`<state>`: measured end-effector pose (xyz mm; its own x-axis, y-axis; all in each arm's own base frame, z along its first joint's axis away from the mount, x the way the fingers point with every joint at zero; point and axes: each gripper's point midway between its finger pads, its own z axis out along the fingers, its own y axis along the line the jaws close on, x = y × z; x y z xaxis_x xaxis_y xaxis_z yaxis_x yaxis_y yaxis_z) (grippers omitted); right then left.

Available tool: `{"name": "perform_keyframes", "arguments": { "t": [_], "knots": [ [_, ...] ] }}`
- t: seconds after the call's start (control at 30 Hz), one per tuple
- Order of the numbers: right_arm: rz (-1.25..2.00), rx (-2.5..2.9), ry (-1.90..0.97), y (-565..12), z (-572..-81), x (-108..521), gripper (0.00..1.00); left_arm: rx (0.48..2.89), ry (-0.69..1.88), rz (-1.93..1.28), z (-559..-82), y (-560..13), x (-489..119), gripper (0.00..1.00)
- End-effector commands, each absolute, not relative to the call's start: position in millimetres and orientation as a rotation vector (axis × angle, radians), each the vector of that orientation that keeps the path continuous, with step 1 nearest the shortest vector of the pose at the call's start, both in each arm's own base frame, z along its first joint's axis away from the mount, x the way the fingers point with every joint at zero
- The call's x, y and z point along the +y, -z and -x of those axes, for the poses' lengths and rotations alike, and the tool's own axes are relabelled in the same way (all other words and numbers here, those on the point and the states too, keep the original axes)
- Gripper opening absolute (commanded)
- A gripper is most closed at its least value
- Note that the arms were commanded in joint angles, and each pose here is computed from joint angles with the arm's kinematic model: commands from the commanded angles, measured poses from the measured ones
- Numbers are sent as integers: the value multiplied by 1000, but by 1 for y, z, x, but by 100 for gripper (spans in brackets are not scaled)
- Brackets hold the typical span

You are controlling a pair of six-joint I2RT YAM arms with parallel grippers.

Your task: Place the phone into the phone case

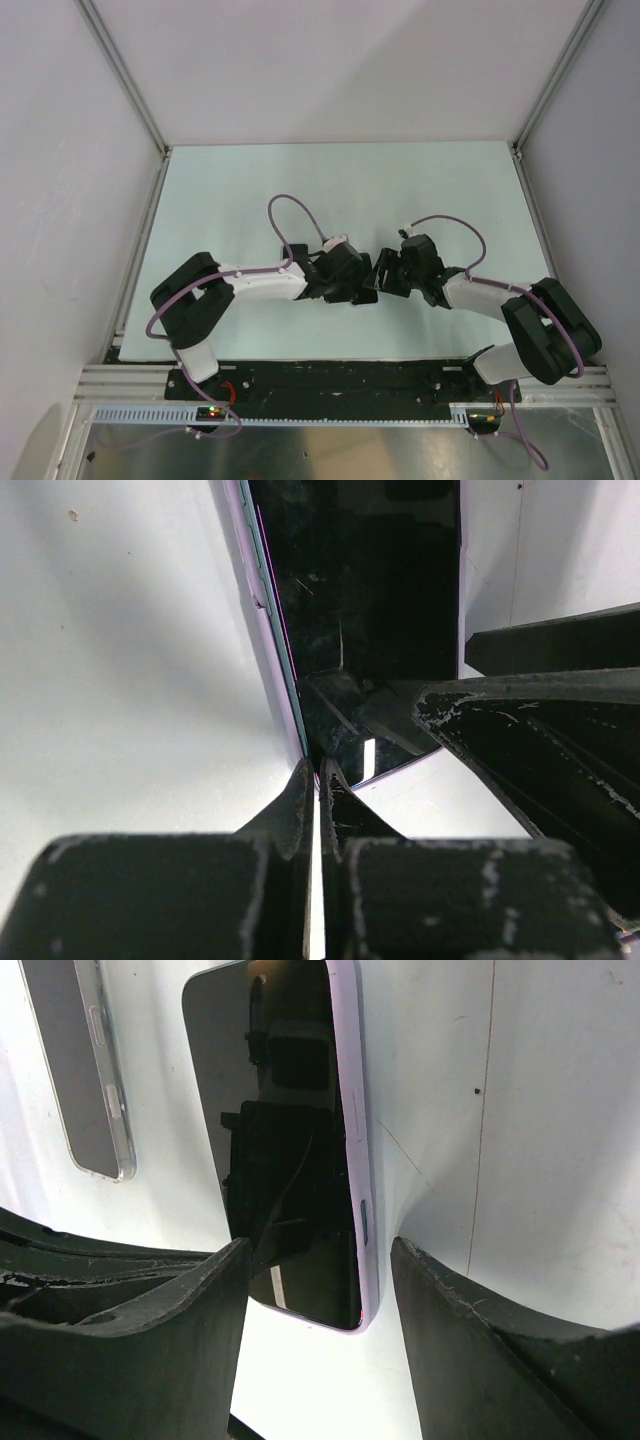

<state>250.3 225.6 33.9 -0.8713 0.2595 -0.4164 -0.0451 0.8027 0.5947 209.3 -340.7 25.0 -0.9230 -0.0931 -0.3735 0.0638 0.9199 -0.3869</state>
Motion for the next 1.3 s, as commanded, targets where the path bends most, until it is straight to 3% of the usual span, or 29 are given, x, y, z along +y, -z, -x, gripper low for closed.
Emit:
{"name": "perform_keyframes", "arguments": {
  "t": [0.0,1.27],
  "knots": [
    [-183,2534,-802,-21,-243,220,63,2778,438,-46,-188,24,-336,0],
    [-143,2500,-454,-45,-268,206,64,2859,59,-145,-134,102,-283,0]
  ]
}}
